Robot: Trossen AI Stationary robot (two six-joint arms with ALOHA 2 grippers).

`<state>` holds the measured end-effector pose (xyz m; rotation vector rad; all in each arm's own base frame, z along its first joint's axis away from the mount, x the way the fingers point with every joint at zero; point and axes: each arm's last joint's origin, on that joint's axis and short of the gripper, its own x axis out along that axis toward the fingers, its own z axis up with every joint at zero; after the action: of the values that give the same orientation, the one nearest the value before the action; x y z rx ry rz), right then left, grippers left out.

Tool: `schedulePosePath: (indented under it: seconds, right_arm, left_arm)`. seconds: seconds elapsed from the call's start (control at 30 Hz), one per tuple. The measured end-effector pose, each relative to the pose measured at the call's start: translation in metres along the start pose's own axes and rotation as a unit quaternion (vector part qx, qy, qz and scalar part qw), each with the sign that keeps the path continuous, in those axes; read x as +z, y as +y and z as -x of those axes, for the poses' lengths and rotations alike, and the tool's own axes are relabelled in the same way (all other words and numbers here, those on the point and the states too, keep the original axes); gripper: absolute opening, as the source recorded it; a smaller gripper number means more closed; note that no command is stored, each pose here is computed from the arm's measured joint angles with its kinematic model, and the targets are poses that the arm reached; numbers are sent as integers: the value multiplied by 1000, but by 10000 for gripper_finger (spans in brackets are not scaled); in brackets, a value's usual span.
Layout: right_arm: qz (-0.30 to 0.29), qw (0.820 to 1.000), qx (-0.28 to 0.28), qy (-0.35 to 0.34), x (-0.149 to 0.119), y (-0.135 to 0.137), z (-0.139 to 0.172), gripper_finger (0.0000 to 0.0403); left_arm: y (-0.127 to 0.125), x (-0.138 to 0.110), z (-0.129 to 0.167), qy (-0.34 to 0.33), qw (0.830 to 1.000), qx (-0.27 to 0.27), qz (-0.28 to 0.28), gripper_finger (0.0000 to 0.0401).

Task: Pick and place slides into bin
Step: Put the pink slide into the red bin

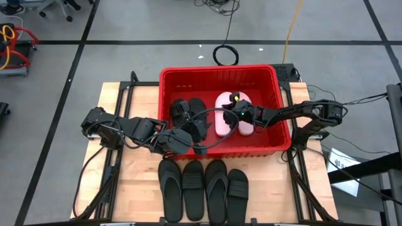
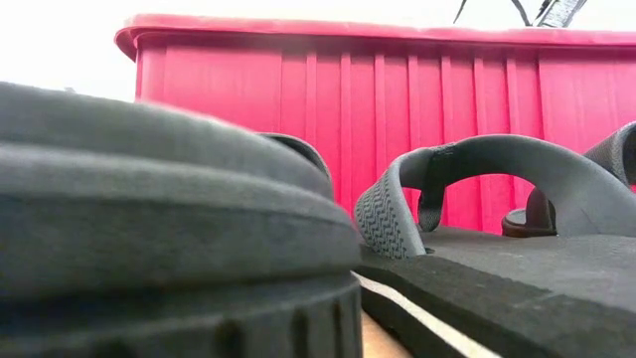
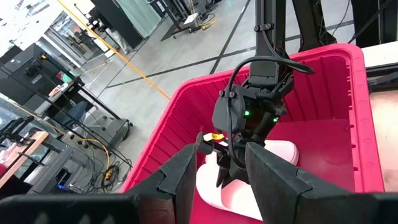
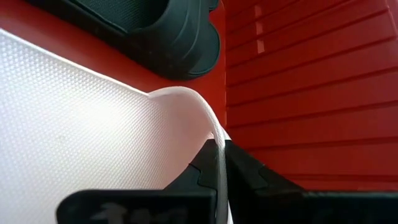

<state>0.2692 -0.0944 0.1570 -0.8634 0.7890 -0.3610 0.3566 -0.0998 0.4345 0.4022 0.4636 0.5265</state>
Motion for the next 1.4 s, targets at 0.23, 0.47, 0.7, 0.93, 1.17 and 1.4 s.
schedulePosePath:
  seconds: [0.23, 0.47, 0.7, 0.93, 1.17, 1.4]
  right_arm:
    - [0, 1000, 0, 0, 0, 0, 0, 3]
    - [0, 1000, 0, 0, 0, 0, 0, 6]
    - [0, 1000, 0, 0, 0, 0, 0, 23]
    - [0, 1000, 0, 0, 0, 0, 0, 34]
    - [2, 1000, 5, 4, -1, 1, 0, 57]
    - [2, 1000, 11, 9, -2, 2, 0, 96]
  left_arm:
    - [0, 0, 0, 0, 1000, 0, 3, 147]
    - [0, 0, 0, 0, 1000, 0, 3, 147]
    - [0, 0, 0, 0, 1000, 0, 3, 147]
    - [0, 0, 0, 0, 1000, 0, 3, 147]
    - [0, 0, 0, 0, 1000, 0, 4, 147]
    - [0, 0, 0, 0, 1000, 0, 4, 147]
